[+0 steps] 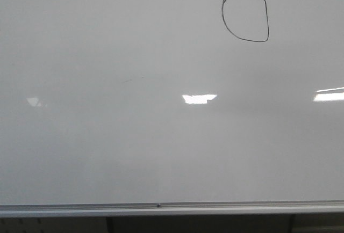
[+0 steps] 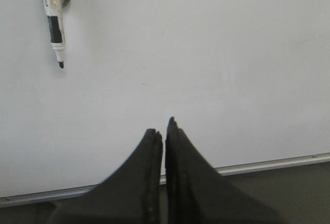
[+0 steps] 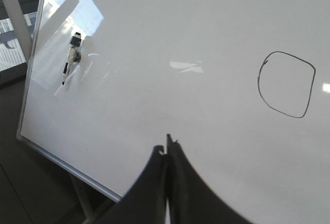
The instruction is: Write number 0 on whiteboard
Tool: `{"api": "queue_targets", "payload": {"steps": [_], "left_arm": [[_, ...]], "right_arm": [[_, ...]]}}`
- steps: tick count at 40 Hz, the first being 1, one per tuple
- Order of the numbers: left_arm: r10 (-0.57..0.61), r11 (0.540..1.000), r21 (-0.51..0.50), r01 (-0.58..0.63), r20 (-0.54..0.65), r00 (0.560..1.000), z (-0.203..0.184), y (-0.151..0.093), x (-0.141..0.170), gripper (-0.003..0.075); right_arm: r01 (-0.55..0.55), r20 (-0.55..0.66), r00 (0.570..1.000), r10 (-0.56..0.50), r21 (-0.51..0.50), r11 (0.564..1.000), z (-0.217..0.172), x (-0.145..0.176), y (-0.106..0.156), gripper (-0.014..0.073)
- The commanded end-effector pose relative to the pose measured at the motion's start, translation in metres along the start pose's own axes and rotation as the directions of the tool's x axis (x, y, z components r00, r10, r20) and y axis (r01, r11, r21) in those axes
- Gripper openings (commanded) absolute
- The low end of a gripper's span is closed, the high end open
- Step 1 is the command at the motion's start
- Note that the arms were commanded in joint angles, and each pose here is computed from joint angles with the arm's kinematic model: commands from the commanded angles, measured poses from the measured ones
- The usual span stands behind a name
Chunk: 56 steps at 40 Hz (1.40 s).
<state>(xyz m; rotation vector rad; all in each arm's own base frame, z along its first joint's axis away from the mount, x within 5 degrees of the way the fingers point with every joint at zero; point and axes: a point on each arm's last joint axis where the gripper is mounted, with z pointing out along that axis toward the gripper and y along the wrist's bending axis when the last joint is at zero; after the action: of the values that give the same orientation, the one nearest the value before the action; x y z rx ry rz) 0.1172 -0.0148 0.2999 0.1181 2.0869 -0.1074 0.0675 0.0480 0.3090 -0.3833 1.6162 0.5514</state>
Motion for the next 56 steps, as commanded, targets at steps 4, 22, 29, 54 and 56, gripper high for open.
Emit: {"api": "queue_targets", "payload": {"steps": [4,22,29,54,56], "left_arm": [[-0.005,1.0,0.011,0.003,0.2,0.98,-0.033,-0.003,-0.006,-0.002],[-0.002,1.0,0.01,0.0,0.271,0.962,-0.047,-0.003,-0.005,-0.002],[-0.002,1.0,0.01,0.0,0.271,0.962,-0.047,-0.003,-0.005,-0.002],[0.003,0.996,-0.081,0.04,0.472,0.882,-0.026,0.005,0.095,-0.002],[0.002,0.995,-0.087,0.044,0.465,0.885,-0.021,0.006,0.1,-0.002]], "right_arm": [[-0.009,0.062,0.998,0.007,0.026,1.0,-0.002,-0.012,-0.001,-0.0068],[-0.009,0.062,0.998,0.007,0.026,1.0,-0.002,-0.012,-0.001,-0.0068],[-0.009,0.062,0.998,0.007,0.026,1.0,-0.002,-0.012,-0.001,-0.0068],[-0.009,0.058,0.998,0.007,0.024,1.0,-0.001,-0.011,-0.001,-0.0068],[-0.009,0.057,0.998,0.008,0.024,1.0,-0.001,-0.011,-0.001,-0.0068]]}}
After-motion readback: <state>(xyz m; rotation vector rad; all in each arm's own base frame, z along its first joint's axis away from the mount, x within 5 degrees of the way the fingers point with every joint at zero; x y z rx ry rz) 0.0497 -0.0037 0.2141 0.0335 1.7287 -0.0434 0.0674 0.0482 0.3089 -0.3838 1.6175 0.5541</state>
